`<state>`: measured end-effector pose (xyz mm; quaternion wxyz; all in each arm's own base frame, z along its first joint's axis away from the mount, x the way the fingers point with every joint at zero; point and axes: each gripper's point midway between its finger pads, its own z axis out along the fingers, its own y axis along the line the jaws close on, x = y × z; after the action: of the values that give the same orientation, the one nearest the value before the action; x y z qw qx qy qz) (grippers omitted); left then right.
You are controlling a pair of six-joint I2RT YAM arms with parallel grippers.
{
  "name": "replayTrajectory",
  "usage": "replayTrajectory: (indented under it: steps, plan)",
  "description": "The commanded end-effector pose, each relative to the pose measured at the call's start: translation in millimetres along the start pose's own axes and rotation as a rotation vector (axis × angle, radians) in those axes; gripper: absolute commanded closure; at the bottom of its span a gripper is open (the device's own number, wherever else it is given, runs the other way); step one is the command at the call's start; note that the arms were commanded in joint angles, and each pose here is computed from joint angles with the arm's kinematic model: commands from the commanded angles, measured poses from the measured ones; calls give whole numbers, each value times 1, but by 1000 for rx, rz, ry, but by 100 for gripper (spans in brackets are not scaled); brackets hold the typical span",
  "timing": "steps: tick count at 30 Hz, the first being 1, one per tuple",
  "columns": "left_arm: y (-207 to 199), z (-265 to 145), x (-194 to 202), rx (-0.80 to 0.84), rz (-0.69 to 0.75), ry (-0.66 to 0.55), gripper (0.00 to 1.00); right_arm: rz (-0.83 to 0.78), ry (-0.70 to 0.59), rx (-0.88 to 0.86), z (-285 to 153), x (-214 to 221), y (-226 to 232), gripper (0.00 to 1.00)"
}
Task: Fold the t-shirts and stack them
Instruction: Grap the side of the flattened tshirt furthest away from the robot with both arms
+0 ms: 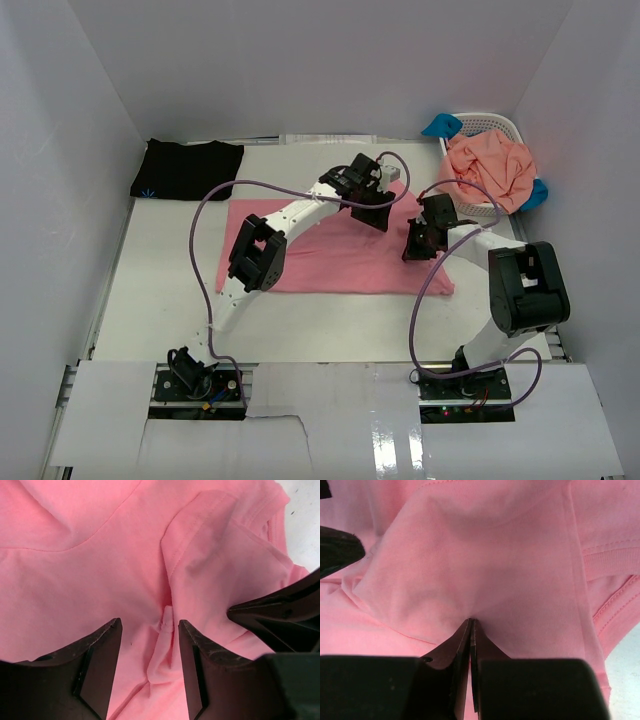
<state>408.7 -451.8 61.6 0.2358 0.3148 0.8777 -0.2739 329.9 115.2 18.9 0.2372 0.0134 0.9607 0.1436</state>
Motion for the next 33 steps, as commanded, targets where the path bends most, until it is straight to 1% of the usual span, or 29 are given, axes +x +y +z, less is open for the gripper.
replayTrajectory:
  steps: [1,3,5,7,12,24,33]
  plan:
    - [-7,0,-7,41,30,-20,40,26,141,108,-4,49,-25,92]
    - [-7,2,-4,49,32,-11,41,28,140,119,-6,52,-27,92]
    - [-7,5,-1,58,31,-3,50,26,142,129,-7,54,-29,92]
    - [-9,8,1,71,32,2,56,22,141,132,-8,55,-30,92]
    - [-11,7,1,84,33,3,58,19,144,139,-8,56,-32,92]
    - [-18,-13,-15,76,43,-42,56,12,155,138,-6,60,-33,92]
    - [-21,-23,-24,74,47,-67,56,12,163,135,-5,63,-33,92]
